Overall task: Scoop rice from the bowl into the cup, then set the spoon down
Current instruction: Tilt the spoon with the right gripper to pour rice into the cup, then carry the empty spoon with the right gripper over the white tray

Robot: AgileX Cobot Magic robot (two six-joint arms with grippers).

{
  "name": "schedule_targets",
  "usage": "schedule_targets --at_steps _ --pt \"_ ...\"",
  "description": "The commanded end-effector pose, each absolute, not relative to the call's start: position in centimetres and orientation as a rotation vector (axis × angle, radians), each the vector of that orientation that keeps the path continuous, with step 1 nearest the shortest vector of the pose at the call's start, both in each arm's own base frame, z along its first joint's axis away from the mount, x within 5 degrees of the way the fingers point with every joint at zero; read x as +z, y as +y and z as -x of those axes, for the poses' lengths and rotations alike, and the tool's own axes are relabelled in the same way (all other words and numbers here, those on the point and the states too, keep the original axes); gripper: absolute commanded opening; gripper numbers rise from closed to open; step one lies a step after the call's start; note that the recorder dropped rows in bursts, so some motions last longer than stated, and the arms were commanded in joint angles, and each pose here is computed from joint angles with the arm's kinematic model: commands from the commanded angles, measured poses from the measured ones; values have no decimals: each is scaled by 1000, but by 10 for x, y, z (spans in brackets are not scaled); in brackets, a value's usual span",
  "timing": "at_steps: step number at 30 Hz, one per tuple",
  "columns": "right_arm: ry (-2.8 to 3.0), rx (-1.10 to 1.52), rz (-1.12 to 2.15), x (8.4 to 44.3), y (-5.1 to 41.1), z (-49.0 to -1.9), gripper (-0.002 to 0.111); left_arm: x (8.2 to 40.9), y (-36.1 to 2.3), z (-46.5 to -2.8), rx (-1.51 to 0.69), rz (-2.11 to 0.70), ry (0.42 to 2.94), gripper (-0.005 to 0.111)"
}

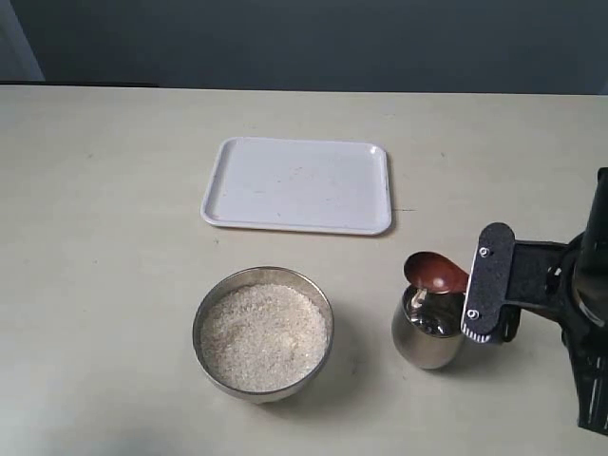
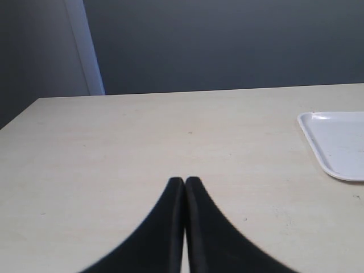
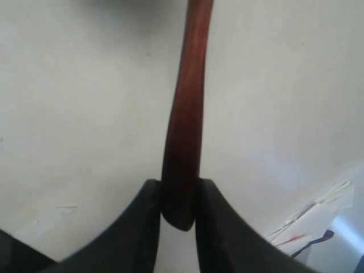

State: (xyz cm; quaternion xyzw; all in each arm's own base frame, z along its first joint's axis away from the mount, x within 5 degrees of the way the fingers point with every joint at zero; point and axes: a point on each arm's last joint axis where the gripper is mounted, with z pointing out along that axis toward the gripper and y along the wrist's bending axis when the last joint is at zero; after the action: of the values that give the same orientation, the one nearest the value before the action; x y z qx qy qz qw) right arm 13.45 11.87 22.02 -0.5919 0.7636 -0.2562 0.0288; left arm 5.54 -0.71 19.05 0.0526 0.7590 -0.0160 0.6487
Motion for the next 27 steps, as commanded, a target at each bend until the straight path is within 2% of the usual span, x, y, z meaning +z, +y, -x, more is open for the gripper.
schedule_targets --at_steps 1,15,27 --pt "2346 -807 1798 222 120 -136 1 192 -7 -55 -35 -120 1708 1" --pt "2282 -904 1753 226 118 -143 1 192 -7 -55 -35 -120 1708 1" --pt "2598 -605 1479 224 127 -128 1 192 -7 -55 -35 -120 1708 1"
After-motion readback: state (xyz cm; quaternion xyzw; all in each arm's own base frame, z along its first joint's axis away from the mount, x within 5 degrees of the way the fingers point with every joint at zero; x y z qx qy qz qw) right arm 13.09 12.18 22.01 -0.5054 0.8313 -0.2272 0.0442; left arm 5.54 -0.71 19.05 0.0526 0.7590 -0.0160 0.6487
